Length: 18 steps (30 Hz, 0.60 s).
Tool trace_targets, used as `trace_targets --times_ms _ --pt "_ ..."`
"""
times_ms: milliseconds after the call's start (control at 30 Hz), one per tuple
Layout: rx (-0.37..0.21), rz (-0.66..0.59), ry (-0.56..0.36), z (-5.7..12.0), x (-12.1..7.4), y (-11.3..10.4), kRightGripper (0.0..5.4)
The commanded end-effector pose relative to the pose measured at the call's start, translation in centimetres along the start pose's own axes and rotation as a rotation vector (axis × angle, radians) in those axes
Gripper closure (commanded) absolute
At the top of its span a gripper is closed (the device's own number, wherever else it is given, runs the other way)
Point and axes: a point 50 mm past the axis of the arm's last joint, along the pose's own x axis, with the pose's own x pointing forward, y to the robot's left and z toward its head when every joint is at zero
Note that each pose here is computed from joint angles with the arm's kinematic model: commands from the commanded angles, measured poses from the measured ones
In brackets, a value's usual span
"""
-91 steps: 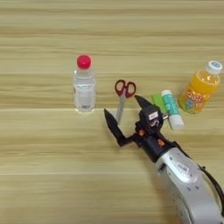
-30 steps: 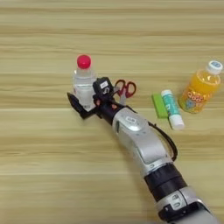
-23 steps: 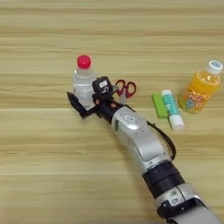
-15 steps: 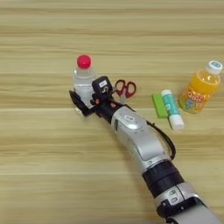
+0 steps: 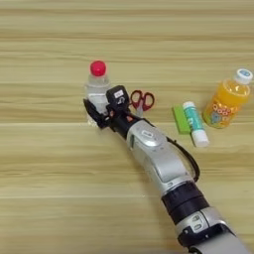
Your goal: Move the objects on the table
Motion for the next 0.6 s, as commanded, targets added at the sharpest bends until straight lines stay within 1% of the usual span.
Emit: trace_targets --times_ms 33,67,133,333,433,600 --pt "-0.015 -0.013 -0.195 4.1 1.0 0.8 2.26" --pt "-0.019 -0.021 -0.198 4.1 1.0 0.8 2.27" --pt "-0.049 -0.043 -0.212 4.2 0.9 0.6 2.28" --pt "-0.057 -0.073 -0.229 4.5 0.9 0.4 2.28" --pt "-0.062 -0.084 -0.247 5.2 0.9 0.2 2.28" --pt "-0.060 -0.106 -0.301 7.2 0.8 -0.4 2.28"
